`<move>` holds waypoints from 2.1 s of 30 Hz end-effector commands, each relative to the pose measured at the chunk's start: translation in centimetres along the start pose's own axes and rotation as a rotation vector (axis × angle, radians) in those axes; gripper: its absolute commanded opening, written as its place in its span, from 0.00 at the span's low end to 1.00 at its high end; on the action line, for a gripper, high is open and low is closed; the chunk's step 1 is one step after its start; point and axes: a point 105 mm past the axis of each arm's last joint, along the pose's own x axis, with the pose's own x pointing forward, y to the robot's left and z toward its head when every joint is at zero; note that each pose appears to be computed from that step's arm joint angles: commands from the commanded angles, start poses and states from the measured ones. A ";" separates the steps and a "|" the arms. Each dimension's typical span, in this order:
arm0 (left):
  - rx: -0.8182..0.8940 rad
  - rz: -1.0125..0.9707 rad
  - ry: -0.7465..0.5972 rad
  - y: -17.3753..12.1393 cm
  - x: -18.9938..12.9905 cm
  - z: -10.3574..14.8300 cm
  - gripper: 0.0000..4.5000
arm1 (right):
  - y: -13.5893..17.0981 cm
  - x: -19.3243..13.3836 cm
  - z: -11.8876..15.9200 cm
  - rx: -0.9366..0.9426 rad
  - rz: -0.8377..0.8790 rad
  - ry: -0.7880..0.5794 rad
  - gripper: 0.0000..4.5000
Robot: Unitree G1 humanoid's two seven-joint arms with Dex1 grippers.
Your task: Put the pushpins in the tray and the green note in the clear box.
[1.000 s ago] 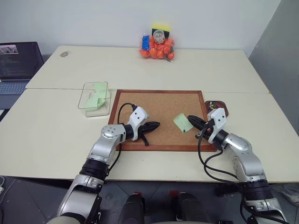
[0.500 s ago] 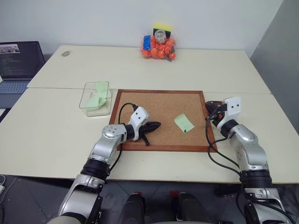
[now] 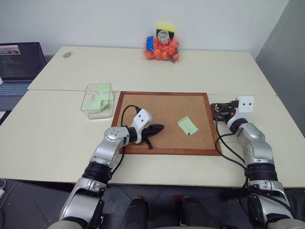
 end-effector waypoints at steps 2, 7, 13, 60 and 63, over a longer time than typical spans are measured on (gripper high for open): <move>-0.027 -0.017 0.064 -0.6 0.1 -1.7 0.00 | -1.0 0.0 1.2 -0.031 -0.037 -0.032 0.60; -0.024 -0.024 0.062 -0.7 0.3 -1.5 0.00 | -1.2 0.0 1.3 -0.034 -0.047 -0.033 0.84; -0.022 -0.027 0.061 -0.7 0.4 -1.4 0.00 | -1.8 -0.1 0.8 -0.085 -0.089 -0.010 0.99; -0.019 -0.026 0.062 -0.6 0.4 -1.5 0.00 | 10.9 -6.4 1.8 -0.122 0.692 -0.107 0.99; -0.018 -0.024 0.062 -0.6 0.4 -1.5 0.00 | 12.5 -7.7 1.2 -0.139 0.796 -0.080 0.99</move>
